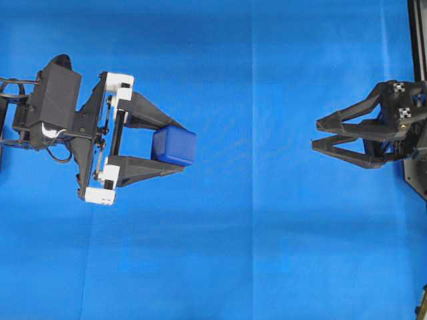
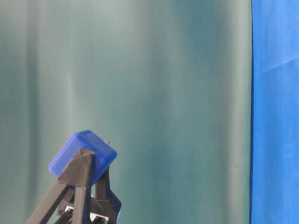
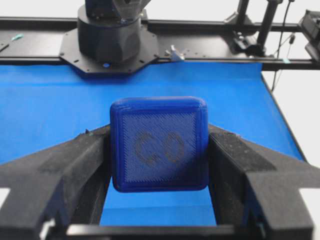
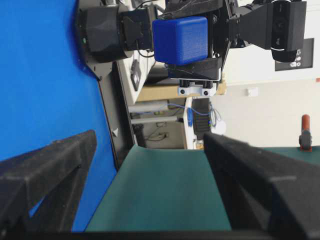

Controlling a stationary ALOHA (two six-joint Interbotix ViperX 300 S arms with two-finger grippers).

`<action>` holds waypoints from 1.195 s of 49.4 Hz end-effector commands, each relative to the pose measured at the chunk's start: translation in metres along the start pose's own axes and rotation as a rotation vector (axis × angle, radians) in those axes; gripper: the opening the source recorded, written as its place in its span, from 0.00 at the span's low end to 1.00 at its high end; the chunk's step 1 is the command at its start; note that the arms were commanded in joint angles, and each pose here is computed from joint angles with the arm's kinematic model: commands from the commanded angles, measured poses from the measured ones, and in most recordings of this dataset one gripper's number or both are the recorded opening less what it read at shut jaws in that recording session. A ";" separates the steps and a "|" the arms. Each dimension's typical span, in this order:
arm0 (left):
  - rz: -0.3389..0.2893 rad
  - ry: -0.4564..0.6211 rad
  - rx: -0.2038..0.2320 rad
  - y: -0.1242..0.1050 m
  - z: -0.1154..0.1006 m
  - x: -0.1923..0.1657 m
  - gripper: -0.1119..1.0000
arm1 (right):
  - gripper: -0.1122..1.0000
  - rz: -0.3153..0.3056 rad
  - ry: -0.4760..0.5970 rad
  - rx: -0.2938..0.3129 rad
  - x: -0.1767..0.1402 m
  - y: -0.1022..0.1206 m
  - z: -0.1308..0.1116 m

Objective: Handover the blue block to the right arm after grasping it with the left arm, then place it in the designated position.
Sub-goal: 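Rotate the open right gripper to face the held cube, then move the right gripper left and close it on the cube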

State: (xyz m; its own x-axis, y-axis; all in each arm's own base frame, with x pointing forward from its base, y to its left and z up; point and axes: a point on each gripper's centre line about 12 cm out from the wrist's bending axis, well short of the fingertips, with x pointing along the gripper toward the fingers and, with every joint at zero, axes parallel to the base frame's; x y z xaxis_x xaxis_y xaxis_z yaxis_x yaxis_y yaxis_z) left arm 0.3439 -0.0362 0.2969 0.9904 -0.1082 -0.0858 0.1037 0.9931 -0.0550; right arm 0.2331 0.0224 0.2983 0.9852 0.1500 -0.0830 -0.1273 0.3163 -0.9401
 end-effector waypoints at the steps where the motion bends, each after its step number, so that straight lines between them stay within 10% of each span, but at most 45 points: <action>1: 0.001 -0.043 -0.001 0.000 0.013 -0.003 0.54 | 0.95 -0.027 -0.015 -0.001 0.002 -0.011 0.004; 22: -0.001 -0.043 -0.001 0.000 0.013 -0.003 0.54 | 0.95 -0.009 -0.011 0.001 0.015 -0.013 0.004; 59: 0.001 -0.045 -0.009 0.000 0.013 -0.003 0.54 | 0.95 0.046 0.008 0.003 0.141 -0.047 0.001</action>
State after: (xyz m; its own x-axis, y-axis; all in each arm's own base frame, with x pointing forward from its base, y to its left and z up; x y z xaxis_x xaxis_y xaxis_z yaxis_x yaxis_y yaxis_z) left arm 0.3439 -0.0357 0.2971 0.9907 -0.1067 -0.0843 0.1018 0.9929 -0.0611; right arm 0.3681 0.0279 0.3164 0.9741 0.1509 -0.1682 -0.2081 0.3088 -0.9281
